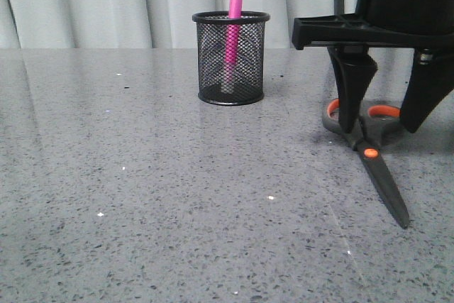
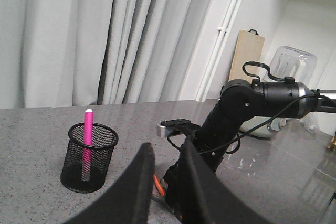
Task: Put pen and scissors into bin
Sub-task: 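Lower the right gripper onto the scissors' handle and close it, then lift the scissors blade-down and carry them over the mesh cup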
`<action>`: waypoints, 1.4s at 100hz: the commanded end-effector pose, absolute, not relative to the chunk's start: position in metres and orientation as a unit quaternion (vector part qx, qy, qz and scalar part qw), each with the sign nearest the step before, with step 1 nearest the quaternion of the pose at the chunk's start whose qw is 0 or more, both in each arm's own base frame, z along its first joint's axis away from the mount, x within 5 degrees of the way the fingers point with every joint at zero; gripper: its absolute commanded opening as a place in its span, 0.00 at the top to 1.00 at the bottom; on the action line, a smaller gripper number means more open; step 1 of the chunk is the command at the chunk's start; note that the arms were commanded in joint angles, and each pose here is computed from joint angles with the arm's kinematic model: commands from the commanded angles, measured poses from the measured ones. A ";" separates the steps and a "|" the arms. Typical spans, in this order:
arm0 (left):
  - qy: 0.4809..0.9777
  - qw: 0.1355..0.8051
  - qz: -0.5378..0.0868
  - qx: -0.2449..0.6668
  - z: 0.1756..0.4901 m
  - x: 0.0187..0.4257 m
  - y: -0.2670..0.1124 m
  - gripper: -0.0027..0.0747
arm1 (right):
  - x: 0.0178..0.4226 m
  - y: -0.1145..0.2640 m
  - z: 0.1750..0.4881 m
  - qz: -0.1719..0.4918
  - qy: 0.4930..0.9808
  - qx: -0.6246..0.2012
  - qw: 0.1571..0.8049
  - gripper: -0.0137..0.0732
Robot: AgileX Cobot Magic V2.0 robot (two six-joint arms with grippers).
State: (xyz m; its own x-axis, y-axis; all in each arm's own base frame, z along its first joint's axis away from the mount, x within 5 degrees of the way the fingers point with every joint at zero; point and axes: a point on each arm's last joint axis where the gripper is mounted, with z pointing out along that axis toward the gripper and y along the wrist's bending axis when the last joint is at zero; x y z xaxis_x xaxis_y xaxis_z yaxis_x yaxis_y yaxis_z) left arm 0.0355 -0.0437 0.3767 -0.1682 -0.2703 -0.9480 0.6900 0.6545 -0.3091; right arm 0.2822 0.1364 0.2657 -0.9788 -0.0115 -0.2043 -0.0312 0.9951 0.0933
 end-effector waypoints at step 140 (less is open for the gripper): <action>0.639 0.640 -0.401 0.147 0.390 0.034 -0.042 0.85 | 0.299 0.143 0.236 0.038 0.998 0.002 0.050 0.84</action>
State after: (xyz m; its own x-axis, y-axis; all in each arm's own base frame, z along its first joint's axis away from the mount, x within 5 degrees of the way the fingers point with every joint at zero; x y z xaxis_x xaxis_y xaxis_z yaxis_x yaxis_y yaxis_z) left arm 0.0350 -0.0443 0.3754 -0.1831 -0.2621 -0.9475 0.6917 0.6506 -0.3136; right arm 0.2956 0.1446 0.2413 -0.9960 0.0095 -0.0884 0.0025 0.9969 0.0792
